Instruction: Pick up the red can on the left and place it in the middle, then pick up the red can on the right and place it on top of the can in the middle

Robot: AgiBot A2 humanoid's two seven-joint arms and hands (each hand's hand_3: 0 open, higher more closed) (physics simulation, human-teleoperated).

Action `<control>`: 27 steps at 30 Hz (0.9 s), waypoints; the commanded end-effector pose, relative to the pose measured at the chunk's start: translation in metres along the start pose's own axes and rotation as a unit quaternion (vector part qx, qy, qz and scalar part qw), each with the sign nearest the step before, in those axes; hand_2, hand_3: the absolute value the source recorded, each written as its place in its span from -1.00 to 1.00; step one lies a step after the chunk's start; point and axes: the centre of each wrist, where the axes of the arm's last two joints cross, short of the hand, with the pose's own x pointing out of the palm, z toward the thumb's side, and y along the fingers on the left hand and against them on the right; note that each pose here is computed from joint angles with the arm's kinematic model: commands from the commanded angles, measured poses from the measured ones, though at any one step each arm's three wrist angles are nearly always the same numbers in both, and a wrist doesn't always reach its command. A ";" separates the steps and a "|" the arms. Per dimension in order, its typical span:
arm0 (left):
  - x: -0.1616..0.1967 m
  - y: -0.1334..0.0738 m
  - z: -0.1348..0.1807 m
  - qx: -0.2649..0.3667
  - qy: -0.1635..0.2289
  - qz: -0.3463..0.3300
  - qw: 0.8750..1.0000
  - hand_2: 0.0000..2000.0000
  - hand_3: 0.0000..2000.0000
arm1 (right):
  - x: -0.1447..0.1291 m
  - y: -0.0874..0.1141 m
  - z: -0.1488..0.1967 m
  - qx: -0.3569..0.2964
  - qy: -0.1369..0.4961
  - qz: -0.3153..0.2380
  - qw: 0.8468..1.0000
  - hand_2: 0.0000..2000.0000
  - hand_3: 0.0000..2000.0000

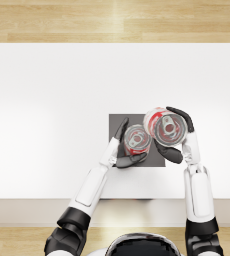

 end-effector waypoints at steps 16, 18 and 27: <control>-0.069 -0.080 0.109 0.137 -0.038 0.178 0.974 -1.00 -1.00 | 0.064 -0.009 -0.025 0.170 -0.027 -0.083 0.981 1.00 0.52; -0.069 -0.080 0.110 0.139 -0.039 0.179 0.973 -1.00 -1.00 | 0.065 -0.005 -0.028 0.178 -0.027 -0.084 0.980 1.00 0.52; -0.067 -0.081 0.109 0.139 -0.044 0.181 0.973 -1.00 -1.00 | 0.066 0.014 -0.043 0.211 -0.024 -0.082 0.974 1.00 0.52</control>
